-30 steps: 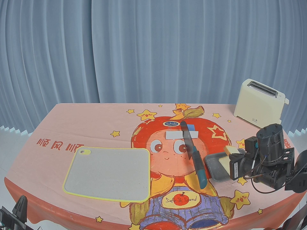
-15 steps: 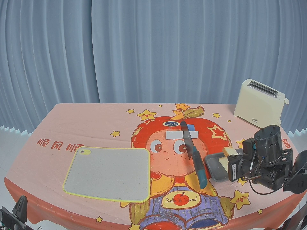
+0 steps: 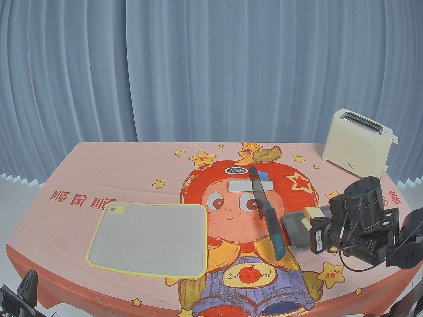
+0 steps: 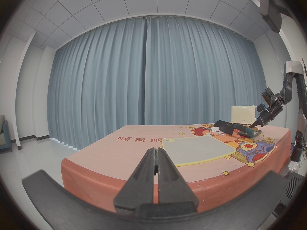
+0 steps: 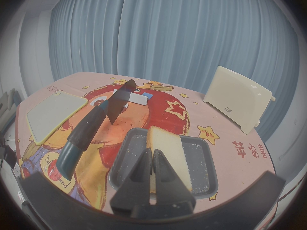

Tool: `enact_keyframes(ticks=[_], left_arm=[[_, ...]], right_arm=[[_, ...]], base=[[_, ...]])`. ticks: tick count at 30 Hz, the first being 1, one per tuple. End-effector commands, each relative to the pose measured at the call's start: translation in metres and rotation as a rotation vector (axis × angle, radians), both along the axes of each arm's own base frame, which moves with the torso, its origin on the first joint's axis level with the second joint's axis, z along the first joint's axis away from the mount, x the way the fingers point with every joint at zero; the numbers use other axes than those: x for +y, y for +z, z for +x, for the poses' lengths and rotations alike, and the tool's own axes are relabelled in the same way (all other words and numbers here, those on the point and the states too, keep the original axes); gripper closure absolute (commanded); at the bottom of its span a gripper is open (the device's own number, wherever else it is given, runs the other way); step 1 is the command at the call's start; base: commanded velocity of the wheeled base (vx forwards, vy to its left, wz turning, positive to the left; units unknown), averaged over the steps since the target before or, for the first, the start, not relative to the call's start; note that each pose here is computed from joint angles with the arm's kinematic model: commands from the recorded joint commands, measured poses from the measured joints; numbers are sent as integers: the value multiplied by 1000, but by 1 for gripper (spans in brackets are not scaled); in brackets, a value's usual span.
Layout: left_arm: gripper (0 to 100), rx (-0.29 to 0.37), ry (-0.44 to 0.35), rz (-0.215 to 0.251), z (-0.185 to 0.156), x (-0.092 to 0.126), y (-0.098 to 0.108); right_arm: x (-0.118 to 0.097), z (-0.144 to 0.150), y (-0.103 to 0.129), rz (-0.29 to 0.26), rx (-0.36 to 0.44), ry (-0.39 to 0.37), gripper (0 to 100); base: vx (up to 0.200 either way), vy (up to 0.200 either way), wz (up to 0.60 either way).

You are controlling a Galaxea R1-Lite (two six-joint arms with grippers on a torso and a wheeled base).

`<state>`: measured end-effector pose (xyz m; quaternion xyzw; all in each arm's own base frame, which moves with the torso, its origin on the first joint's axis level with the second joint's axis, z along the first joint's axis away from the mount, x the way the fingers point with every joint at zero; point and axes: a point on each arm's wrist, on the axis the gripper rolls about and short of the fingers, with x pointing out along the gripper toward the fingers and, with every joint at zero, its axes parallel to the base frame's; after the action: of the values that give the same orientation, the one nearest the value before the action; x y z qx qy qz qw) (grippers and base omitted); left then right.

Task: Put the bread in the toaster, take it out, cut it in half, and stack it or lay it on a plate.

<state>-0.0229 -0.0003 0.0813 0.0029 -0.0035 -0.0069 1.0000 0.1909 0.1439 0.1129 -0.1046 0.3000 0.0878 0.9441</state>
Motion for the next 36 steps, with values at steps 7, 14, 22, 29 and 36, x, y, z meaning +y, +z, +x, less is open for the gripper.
enact_keyframes(ticks=[7,14,22,29,36], left_arm=[[100,10,0,0,1,0,-5],[100,9,0,0,1,0,-5],[100,10,0,0,1,0,-5],[100,9,0,0,1,0,-5],[100,9,0,0,1,0,-5]], right_arm=[[1,1,-4,-10,11,1,100],[1,1,-4,-11,12,1,100],[1,1,-4,-11,12,1,100],[1,1,-5,-13,15,1,100],[2,2,-5,-10,14,1,0]], base=[[0,0,0],[0,0,0],[0,0,0],[0,0,0],[0,0,0]])
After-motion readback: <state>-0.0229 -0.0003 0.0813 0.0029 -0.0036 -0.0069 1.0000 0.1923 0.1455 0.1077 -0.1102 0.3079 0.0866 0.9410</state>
